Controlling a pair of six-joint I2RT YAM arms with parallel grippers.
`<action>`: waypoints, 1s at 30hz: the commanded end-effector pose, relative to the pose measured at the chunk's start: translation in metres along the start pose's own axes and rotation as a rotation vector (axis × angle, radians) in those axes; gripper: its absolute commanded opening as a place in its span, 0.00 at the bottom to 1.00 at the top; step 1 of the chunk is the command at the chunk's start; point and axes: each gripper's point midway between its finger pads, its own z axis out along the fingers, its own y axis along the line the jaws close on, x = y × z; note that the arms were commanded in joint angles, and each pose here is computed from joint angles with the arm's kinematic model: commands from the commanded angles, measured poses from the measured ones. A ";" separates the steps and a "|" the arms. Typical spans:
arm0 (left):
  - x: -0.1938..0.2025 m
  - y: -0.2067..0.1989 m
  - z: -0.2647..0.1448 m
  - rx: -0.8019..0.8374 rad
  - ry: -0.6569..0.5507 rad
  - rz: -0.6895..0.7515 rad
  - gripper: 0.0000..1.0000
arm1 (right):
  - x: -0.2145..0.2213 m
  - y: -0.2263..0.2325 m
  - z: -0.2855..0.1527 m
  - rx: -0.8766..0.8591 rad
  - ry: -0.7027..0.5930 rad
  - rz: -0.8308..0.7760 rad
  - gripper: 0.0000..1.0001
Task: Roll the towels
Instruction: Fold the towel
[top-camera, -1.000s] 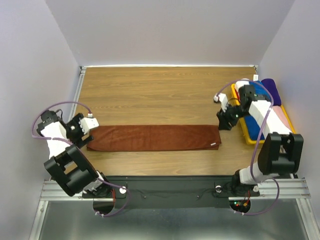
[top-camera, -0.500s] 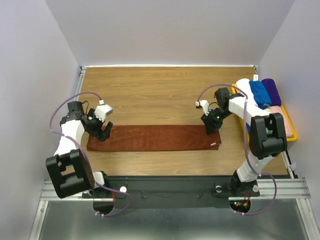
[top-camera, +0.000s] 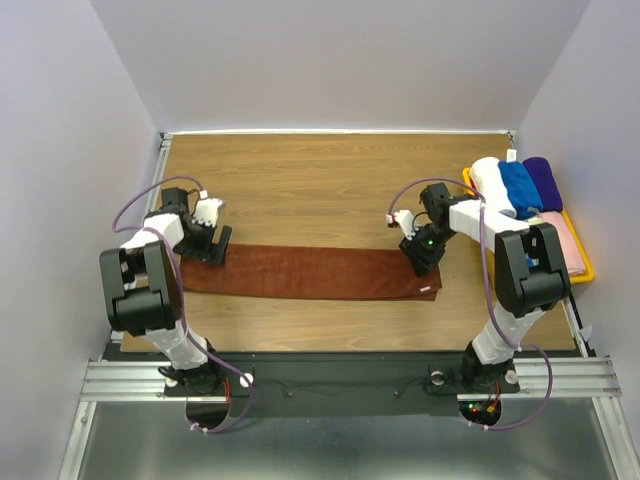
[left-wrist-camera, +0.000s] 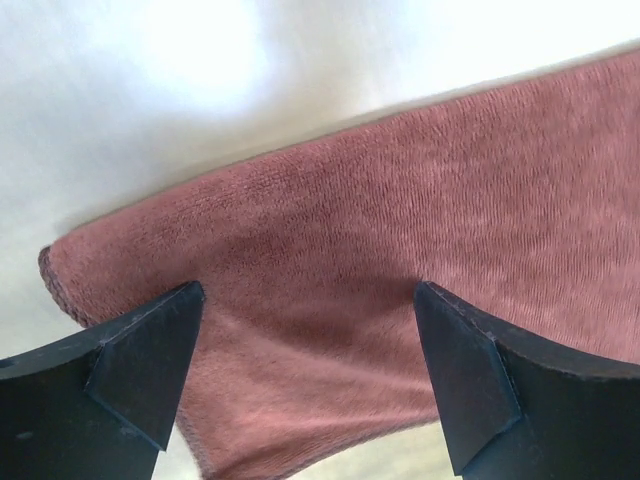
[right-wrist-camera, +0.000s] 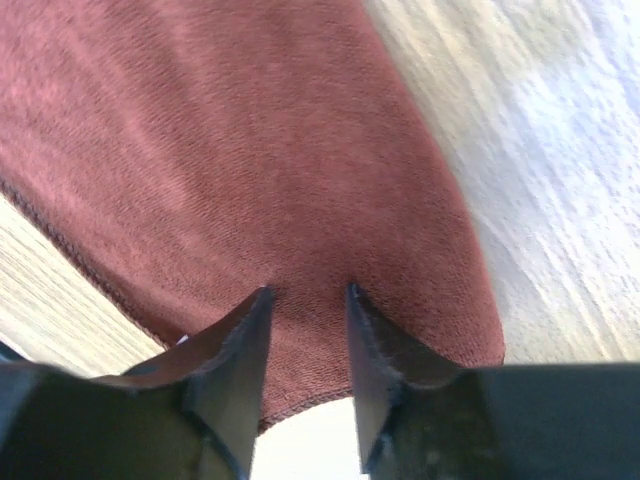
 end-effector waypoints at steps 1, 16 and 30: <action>-0.041 0.009 0.027 -0.035 -0.028 -0.050 0.99 | 0.027 0.035 0.028 -0.101 0.117 0.026 0.44; -0.298 0.013 0.085 0.025 -0.323 0.134 0.99 | -0.043 0.125 0.059 -0.345 0.100 0.001 0.63; -0.328 -0.023 -0.054 0.009 -0.598 0.131 0.99 | -0.105 0.181 -0.001 -0.438 -0.114 -0.120 0.65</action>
